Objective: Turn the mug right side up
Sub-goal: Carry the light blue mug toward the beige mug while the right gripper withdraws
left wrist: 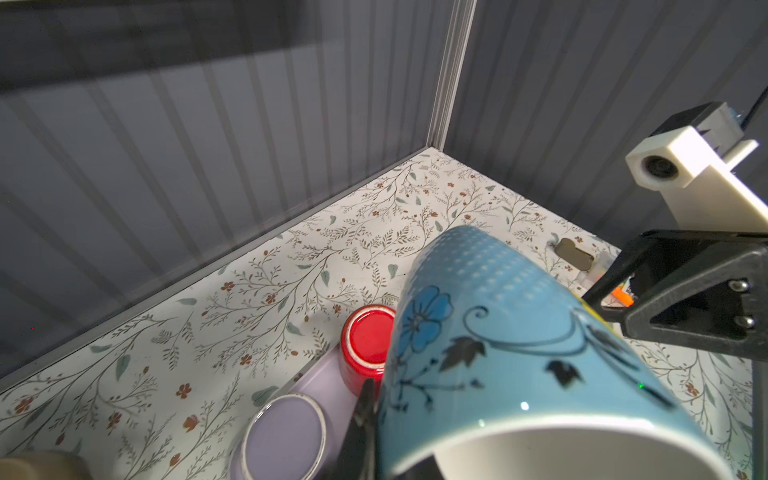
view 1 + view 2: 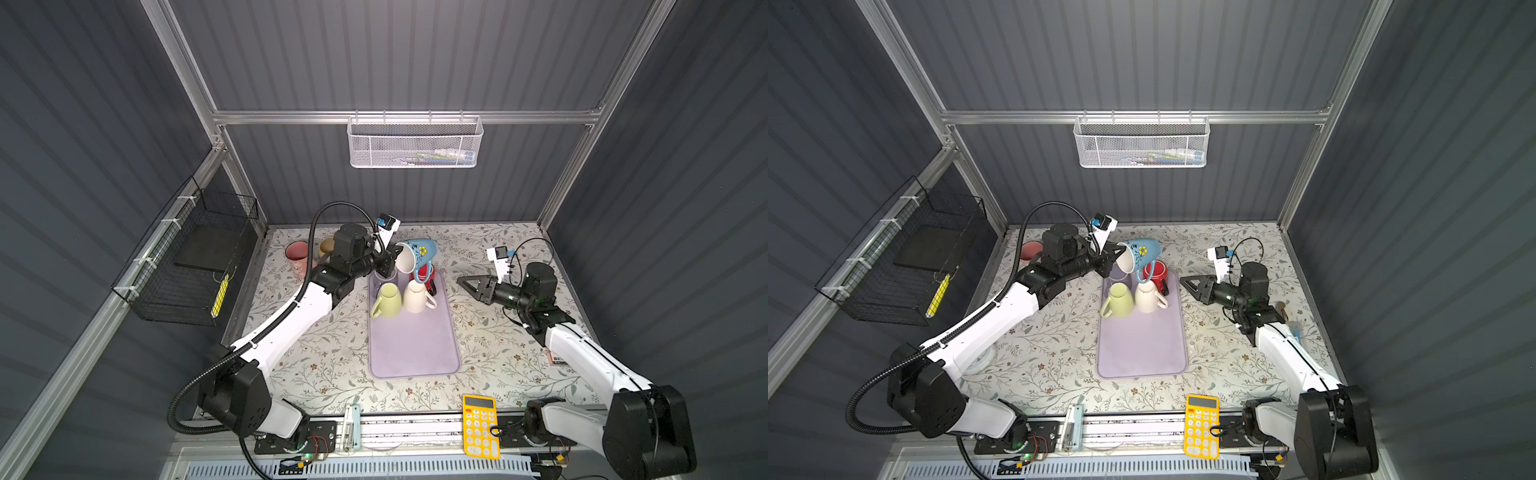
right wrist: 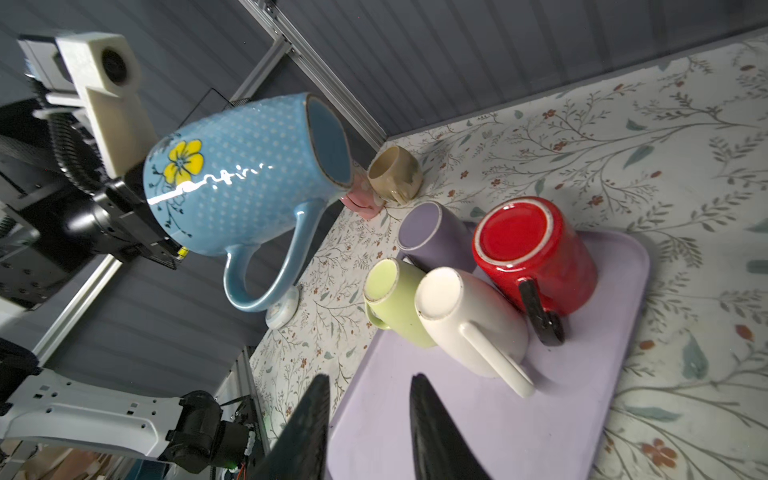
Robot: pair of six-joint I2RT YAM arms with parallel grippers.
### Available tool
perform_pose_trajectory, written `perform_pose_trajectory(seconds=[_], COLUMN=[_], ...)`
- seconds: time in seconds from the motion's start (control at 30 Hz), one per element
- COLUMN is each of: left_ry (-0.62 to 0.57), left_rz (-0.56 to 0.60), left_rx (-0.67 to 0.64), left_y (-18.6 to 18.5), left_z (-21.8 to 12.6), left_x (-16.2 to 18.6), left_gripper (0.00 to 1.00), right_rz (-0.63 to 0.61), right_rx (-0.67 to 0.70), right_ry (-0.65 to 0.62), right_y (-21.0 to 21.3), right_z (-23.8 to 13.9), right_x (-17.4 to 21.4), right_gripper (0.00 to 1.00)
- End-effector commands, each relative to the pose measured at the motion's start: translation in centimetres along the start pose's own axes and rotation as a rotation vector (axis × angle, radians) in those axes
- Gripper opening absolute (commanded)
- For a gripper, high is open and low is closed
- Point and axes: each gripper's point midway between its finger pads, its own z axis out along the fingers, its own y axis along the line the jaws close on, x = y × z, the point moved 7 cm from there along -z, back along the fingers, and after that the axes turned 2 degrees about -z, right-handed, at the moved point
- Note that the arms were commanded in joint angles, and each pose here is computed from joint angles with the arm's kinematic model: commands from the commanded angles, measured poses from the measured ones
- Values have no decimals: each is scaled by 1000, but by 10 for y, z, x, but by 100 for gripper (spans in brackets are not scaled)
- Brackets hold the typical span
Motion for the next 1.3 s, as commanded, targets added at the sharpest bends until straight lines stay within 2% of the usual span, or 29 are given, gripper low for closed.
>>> perform_pose_trajectory(seconds=[0.0,0.3,0.57,0.8,1.0,1.17,1.27], left_ry=[-10,155,289,361,432,415,440], left_rz=[31,-24,-53,-46,4,46,77], left_rx=[-44,-162,-268,-298,-292,-265,-322], left_y=[5,40,76,117,145,165,181], left_z=[-21,-41,-38,-25,4,30,42], left_x=[-27,-26,-24,-32,-36,-37,-32], left_gripper=[0,0,0,0,0,0,0], right_rz=[-51,-68,-75,-82,-78,-85,-81], right_rx=[89,144,143,145,143,142,140], right_ry=[29,51,72,81,73,77,69], right_y=[-3,-9,-9,-8,-7,-5,-4], right_z=[-3,3,13,17,21,26,29], right_x=[1,2,5,10,13,15,15], right_gripper=[35,34,34,34,33,33,33])
